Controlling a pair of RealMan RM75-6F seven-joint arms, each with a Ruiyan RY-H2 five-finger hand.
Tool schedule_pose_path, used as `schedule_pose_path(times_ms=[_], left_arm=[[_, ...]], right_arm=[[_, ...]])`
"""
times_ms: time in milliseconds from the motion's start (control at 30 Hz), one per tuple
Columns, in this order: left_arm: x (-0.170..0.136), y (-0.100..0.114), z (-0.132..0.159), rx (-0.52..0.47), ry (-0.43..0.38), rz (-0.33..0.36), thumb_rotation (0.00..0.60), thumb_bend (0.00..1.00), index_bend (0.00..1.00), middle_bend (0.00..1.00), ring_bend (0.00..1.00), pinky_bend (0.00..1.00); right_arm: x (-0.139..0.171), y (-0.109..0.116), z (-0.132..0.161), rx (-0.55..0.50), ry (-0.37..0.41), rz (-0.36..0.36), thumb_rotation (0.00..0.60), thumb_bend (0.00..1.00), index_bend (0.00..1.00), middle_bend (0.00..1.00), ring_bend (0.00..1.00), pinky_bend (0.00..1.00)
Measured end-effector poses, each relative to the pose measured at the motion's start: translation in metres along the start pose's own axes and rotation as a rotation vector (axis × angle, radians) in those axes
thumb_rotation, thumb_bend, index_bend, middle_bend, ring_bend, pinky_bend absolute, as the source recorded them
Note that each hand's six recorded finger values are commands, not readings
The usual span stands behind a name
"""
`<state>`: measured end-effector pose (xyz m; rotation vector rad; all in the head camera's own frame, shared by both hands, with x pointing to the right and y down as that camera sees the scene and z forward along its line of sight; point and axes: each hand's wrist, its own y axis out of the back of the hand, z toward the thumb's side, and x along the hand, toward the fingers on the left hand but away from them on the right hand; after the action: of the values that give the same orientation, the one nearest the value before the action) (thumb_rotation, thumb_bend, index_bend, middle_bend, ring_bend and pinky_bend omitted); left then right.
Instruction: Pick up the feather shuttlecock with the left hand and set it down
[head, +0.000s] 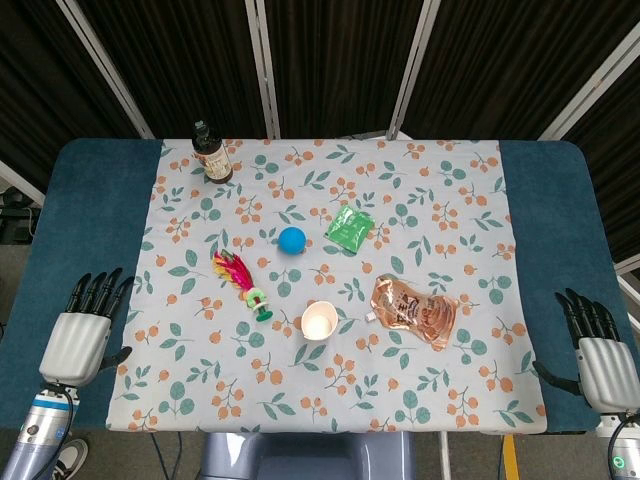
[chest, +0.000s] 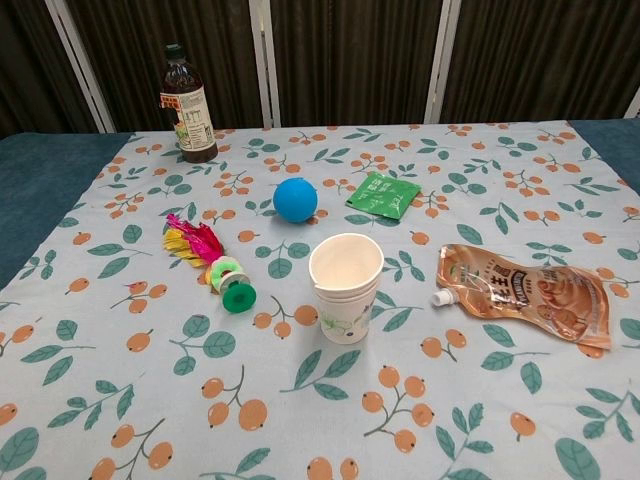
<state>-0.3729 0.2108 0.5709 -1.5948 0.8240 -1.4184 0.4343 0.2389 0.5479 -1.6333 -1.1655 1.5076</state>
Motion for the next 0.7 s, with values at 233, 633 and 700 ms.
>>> schedule_pose_path(times_ms=[233, 633, 700], left_arm=[[0.005, -0.001, 0.003, -0.005, -0.008, -0.005, 0.600, 0.12, 0.03, 0.00, 0.00, 0.00], [0.052, 0.001, 0.010, 0.014, -0.022, 0.007, 0.600, 0.22, 0.21, 0.00, 0.00, 0.00], [0.062, -0.002, 0.011, 0.017, -0.021, -0.002, 0.600, 0.25, 0.25, 0.00, 0.00, 0.00]], right_arm=[[0.000, 0.000, 0.000, 0.000, -0.002, 0.005, 0.600, 0.10, 0.00, 0.00, 0.00, 0.00], [-0.001, -0.002, 0.000, -0.004, -0.007, 0.013, 0.600, 0.10, 0.00, 0.00, 0.00, 0.00], [-0.001, -0.002, 0.000, -0.005, -0.007, 0.013, 0.600, 0.10, 0.00, 0.00, 0.00, 0.00]])
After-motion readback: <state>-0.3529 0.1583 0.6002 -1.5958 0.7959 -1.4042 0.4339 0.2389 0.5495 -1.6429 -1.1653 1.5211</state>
